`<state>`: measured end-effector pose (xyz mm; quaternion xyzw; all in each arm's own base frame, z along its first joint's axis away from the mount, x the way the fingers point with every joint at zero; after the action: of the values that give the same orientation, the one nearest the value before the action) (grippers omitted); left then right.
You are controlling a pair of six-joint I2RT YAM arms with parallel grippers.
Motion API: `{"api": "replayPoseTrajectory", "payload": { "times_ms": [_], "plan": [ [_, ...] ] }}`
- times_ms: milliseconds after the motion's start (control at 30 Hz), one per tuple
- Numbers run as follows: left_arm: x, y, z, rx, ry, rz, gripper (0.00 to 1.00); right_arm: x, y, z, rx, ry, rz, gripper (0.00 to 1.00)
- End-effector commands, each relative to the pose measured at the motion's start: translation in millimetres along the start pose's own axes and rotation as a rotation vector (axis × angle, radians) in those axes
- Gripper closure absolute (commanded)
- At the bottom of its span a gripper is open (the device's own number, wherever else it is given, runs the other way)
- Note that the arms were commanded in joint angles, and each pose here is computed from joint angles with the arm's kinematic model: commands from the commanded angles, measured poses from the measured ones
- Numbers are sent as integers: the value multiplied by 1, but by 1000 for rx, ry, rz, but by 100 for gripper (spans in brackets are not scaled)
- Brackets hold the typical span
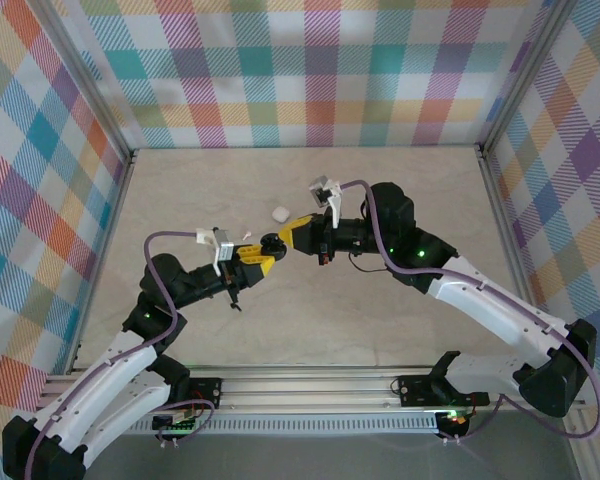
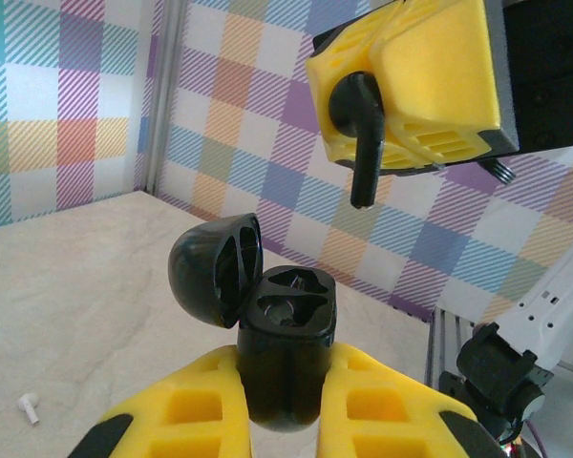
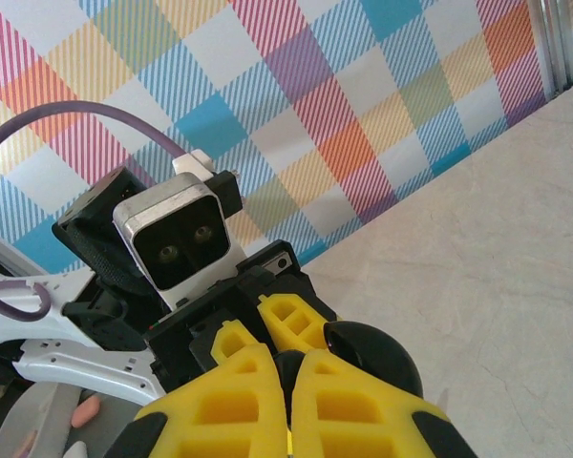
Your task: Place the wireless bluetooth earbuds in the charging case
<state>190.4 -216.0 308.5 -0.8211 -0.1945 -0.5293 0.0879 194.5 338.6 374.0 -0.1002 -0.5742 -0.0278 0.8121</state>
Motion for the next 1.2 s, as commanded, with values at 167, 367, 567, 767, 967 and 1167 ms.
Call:
{"api": "replayPoseTrajectory", "payload": {
  "times_ms": [167, 367, 567, 767, 967, 1167],
  "plan": [
    [23, -4, -15, -39, 42, -88, 100, 1, 3, 4, 32, 15, -38, 100],
    [26, -4, -19, -49, 39, -93, 100, -2, 8, 1, 44, 44, -43, 100],
    [27, -6, -20, -51, 39, -97, 100, -2, 10, -1, 43, 60, -47, 100],
    [29, -7, -20, -42, 35, -110, 100, -4, 12, -1, 54, 86, -50, 100],
    [29, -7, -15, -18, 30, -124, 100, -8, 17, 3, 80, 111, -50, 100],
    [32, -8, -16, -16, 31, -134, 100, -13, 20, 1, 82, 126, -35, 100]
  ]
}}
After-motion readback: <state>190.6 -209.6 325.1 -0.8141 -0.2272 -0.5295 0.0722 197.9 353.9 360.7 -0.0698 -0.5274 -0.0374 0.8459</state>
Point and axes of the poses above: each hand's point on the last joint's axis, 136 mm out from that joint toward the fingers, its own y axis out along the fingers, its own z axis along the line the jaws close on, x = y × z, the point moved 1 cm from there along -y, back along the fingers, and after that the axes turned 11 degrees about -y, right-handed, at the moved point
